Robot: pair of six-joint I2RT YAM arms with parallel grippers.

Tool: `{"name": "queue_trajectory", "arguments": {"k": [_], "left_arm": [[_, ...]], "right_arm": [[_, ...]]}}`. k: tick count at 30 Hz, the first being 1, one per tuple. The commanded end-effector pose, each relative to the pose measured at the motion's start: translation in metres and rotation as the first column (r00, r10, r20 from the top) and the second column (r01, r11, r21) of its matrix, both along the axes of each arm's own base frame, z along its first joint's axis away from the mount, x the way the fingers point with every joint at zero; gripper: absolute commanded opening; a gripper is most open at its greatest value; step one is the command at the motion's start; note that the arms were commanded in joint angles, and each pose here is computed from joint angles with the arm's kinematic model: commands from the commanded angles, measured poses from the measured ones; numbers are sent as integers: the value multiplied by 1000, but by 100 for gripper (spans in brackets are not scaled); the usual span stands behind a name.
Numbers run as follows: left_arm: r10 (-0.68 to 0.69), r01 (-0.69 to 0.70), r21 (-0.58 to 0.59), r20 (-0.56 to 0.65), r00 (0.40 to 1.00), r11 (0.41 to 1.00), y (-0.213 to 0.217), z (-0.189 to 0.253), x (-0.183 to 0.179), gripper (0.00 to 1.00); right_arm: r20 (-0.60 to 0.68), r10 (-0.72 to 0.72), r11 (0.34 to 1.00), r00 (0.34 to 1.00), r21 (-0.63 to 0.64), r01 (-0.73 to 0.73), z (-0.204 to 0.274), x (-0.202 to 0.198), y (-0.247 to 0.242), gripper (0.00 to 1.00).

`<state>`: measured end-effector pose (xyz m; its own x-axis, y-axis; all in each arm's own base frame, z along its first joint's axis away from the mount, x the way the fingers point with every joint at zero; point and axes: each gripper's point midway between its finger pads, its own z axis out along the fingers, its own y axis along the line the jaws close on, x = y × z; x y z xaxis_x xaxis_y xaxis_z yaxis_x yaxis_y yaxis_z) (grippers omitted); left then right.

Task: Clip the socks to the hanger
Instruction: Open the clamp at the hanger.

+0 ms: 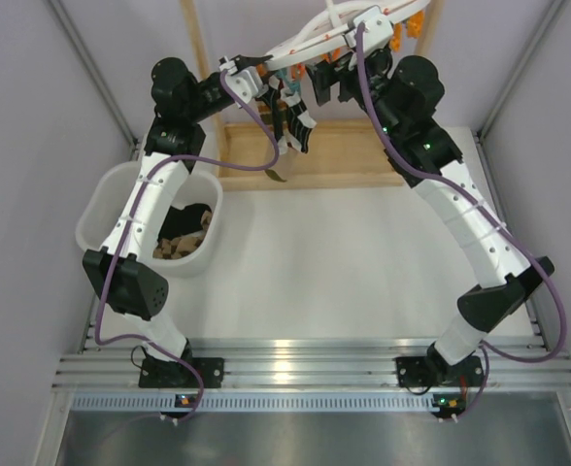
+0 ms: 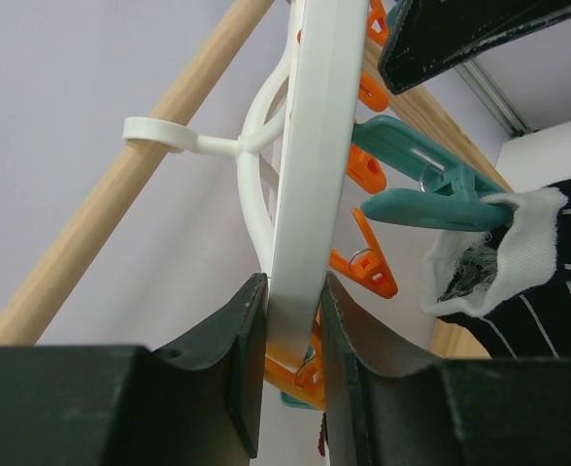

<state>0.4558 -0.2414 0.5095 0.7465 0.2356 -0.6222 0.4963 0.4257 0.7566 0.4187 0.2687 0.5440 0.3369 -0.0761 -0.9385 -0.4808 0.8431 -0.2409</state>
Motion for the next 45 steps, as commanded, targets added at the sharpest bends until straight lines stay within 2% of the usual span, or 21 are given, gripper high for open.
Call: {"name": "queue_trajectory", "arguments": {"k": [1,7,8,12,15,23,25,29,39,45], "left_arm": [[-42,43,-16,86,995,999,-4,31,-28,7],[-45,46,-15,84,995,999,-6,30,-29,7],[-43,45,-16,85,995,999,-5,30,-29,6],[-44,45,-12,82,996,999,-5,28,-30,7],[-44,44,-10,80,996,999,-6,26,-30,6],[-31,32,-10,73,997,999,-4,24,-29,7],[-30,31,-11,74,997,999,-3,25,-29,7],[-25,26,-17,70,997,1000,-3,26,-29,7],[-49,50,-72,13,999,996,-3,29,-34,8],[-78,56,-196,-104,992,979,0,33,-43,24]], "right_arm": [[113,-4,998,994,62,-3,36,-17,-2,89],[113,14,994,993,106,-26,40,-22,0,73],[108,10,993,994,114,-23,40,-21,-1,66],[92,23,989,995,147,-36,40,-23,0,56],[85,30,985,996,168,-44,42,-26,-1,44],[27,68,968,997,240,-72,43,-27,-3,23],[-33,85,965,996,252,-74,35,-23,-3,14],[-129,173,921,976,373,-114,30,-13,-9,1],[-217,401,807,890,543,-232,20,-12,1,0],[-222,468,757,856,600,-258,18,-10,2,0]]}}
